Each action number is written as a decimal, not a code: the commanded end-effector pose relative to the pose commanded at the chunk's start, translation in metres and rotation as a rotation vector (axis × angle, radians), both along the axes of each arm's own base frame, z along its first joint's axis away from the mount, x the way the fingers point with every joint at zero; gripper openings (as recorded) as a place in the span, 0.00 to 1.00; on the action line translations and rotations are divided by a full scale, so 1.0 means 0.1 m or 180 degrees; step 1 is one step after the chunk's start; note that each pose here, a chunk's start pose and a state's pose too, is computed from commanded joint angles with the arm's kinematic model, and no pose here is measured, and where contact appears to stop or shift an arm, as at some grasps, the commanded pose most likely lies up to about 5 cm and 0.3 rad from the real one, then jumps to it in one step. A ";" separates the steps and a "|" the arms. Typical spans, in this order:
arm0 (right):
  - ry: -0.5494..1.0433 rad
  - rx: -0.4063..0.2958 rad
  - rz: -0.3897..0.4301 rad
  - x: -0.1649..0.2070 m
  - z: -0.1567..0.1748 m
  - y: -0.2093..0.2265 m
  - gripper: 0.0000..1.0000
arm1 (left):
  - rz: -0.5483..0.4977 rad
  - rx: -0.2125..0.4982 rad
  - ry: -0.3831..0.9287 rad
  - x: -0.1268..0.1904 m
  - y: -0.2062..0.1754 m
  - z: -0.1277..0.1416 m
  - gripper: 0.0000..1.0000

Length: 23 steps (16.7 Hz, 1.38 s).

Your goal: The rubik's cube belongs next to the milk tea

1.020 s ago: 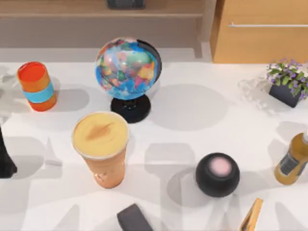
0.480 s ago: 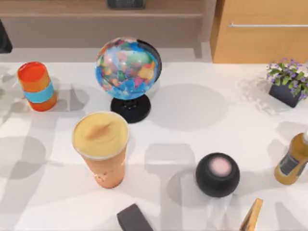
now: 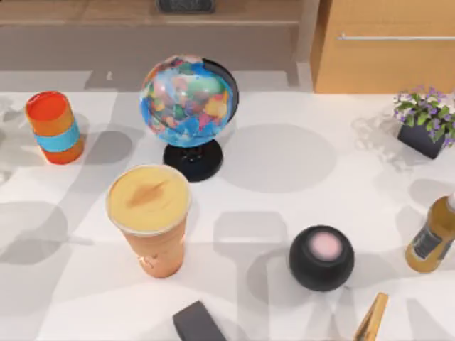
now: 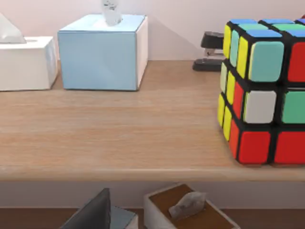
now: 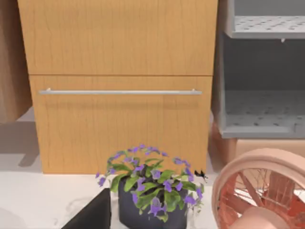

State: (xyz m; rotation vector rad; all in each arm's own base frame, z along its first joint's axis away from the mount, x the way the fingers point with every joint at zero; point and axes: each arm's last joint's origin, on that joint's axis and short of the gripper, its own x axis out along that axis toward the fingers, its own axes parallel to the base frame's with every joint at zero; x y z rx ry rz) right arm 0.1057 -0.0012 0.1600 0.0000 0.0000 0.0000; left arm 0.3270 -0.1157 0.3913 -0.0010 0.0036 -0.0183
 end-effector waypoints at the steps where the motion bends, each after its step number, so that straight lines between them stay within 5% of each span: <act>1: 0.0000 0.0000 0.0000 0.00 0.00 0.00 1.00 | -0.0001 0.0001 -0.0002 0.14 -0.11 0.00 1.00; 6: 0.0000 0.0000 0.0000 0.00 0.00 0.00 1.00 | -0.0005 0.0002 -0.0011 0.49 -0.45 -0.05 1.00; 13: 0.0000 0.0000 0.0000 0.00 0.00 0.00 1.00 | -0.0004 0.0006 -0.0003 0.54 -0.45 -0.06 1.00; 23: 0.0000 0.0000 0.0000 0.00 0.00 0.00 1.00 | -0.0005 0.0002 -0.0011 1.10 -0.47 -0.05 1.00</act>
